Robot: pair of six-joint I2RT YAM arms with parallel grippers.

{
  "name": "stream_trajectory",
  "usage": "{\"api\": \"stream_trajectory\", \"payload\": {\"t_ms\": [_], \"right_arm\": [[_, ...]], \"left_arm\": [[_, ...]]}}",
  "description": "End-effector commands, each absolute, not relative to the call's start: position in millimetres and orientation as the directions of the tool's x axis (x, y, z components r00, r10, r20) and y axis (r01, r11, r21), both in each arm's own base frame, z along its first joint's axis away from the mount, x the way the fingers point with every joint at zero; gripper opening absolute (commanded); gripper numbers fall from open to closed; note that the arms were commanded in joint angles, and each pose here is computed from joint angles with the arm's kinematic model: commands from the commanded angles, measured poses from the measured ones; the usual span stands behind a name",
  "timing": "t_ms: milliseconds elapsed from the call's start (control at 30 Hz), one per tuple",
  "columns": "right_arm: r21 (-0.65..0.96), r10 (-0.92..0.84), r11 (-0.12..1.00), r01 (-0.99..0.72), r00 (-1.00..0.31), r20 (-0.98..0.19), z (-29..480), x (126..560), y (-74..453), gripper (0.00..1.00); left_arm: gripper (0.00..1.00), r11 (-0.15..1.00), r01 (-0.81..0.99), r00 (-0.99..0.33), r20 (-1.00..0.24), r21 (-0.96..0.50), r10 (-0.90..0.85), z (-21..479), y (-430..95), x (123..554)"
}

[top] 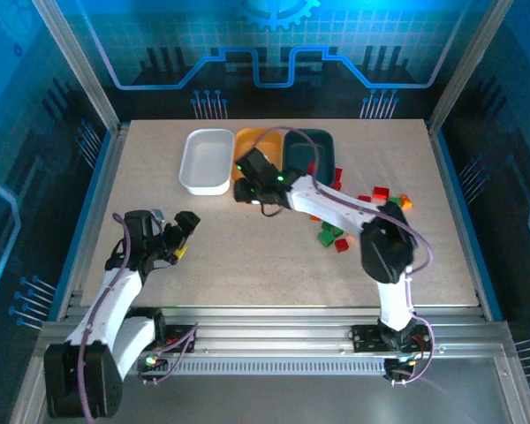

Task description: Sort the legos into containers by color

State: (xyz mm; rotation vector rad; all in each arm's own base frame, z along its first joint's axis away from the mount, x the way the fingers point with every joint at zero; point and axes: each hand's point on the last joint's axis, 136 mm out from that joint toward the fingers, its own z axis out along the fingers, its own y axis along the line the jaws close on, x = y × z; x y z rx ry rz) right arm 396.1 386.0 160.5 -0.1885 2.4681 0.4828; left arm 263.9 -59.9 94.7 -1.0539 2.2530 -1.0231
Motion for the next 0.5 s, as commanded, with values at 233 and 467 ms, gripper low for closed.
{"api": "stream_trajectory", "payload": {"t_ms": [233,467], "right_arm": [[0.286,-0.142,0.846,-0.450,-0.707,-0.693,150,469,474,0.44],[0.316,-0.117,0.830,-0.460,-0.697,-0.708,143,493,483,0.45]], "left_arm": [[0.99,0.393,-0.391,-0.691,-0.017,-0.832,-0.722,103,-79,250],[0.99,0.385,-0.356,-0.700,-0.030,-0.851,-0.714,110,-82,251]]}}
